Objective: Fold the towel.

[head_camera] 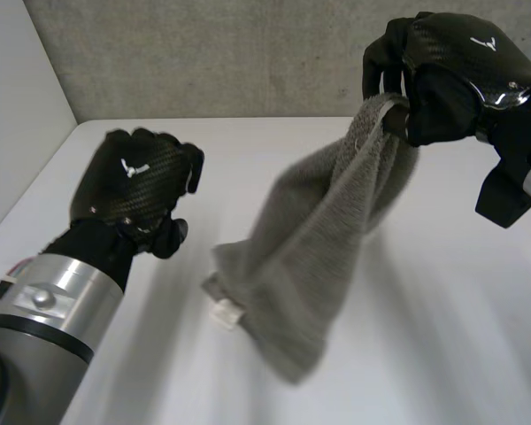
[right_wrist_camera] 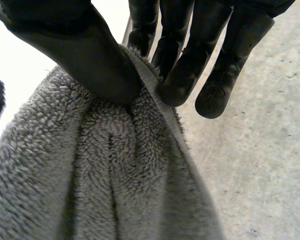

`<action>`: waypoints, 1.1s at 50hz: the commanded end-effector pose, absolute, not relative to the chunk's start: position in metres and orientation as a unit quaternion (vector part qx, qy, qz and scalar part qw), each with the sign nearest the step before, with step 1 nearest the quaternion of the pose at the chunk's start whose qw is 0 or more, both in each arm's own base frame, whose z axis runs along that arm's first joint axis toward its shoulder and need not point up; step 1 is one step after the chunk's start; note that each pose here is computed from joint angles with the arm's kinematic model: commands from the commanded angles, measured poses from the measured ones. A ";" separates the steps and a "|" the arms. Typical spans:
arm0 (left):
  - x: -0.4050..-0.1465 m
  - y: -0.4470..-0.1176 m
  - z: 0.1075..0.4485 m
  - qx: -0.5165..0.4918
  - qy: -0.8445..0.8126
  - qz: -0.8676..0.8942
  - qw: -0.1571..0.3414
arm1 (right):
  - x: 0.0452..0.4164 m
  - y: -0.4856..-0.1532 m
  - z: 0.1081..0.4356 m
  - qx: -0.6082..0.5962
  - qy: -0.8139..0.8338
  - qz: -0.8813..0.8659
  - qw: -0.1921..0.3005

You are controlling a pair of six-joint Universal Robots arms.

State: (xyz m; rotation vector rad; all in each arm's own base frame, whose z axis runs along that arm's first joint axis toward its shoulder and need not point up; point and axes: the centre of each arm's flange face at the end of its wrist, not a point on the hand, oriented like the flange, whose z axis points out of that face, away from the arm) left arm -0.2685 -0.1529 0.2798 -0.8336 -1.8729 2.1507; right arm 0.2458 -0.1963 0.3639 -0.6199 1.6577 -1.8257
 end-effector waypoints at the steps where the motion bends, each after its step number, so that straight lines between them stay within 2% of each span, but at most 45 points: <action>1: -0.272 -0.159 0.248 -0.292 -0.649 0.698 0.078 | 0.248 -0.196 0.342 -0.245 0.643 -0.662 0.296; 3: -0.274 -0.161 0.240 -0.297 -0.656 0.689 0.078 | 0.253 -0.203 0.316 -0.258 0.667 -0.638 0.286; 4: -0.276 -0.162 0.233 -0.303 -0.663 0.680 0.078 | 0.253 -0.203 0.316 -0.258 0.667 -0.638 0.286; 9: -0.284 -0.166 0.217 -0.318 -0.674 0.661 0.089 | 0.258 -0.219 0.264 -0.276 0.713 -0.591 0.257; 15: -0.305 -0.159 0.216 -0.314 -0.676 0.650 0.147 | 0.273 -0.222 0.234 -0.280 0.733 -0.566 0.253; 20: -0.311 -0.160 0.214 -0.272 -0.697 0.634 0.196 | 0.277 -0.220 0.233 -0.273 0.732 -0.576 0.239; 22: -0.314 -0.161 0.209 -0.244 -0.712 0.617 0.230 | 0.277 -0.221 0.233 -0.270 0.733 -0.579 0.235; 30: -0.334 -0.156 0.186 -0.234 -0.746 0.552 0.290 | 0.274 -0.226 0.233 -0.268 0.733 -0.584 0.223; 40: -0.345 -0.145 0.159 -0.253 -0.804 0.467 0.267 | 0.270 -0.228 0.230 -0.279 0.731 -0.588 0.203; 42: -0.347 -0.142 0.158 -0.256 -0.809 0.457 0.266 | 0.265 -0.230 0.228 -0.283 0.732 -0.590 0.189; 44: -0.349 -0.139 0.157 -0.257 -0.812 0.451 0.267 | 0.248 -0.241 0.219 -0.286 0.740 -0.591 0.147; 45: -0.352 -0.137 0.158 -0.256 -0.813 0.446 0.272 | 0.248 -0.241 0.219 -0.286 0.740 -0.591 0.147; 47: -0.356 -0.136 0.160 -0.253 -0.813 0.445 0.277 | 0.231 -0.249 0.211 -0.290 0.750 -0.584 0.112; 55: -0.371 -0.124 0.157 -0.235 -0.832 0.420 0.275 | 0.198 -0.254 0.206 -0.269 0.765 -0.581 0.071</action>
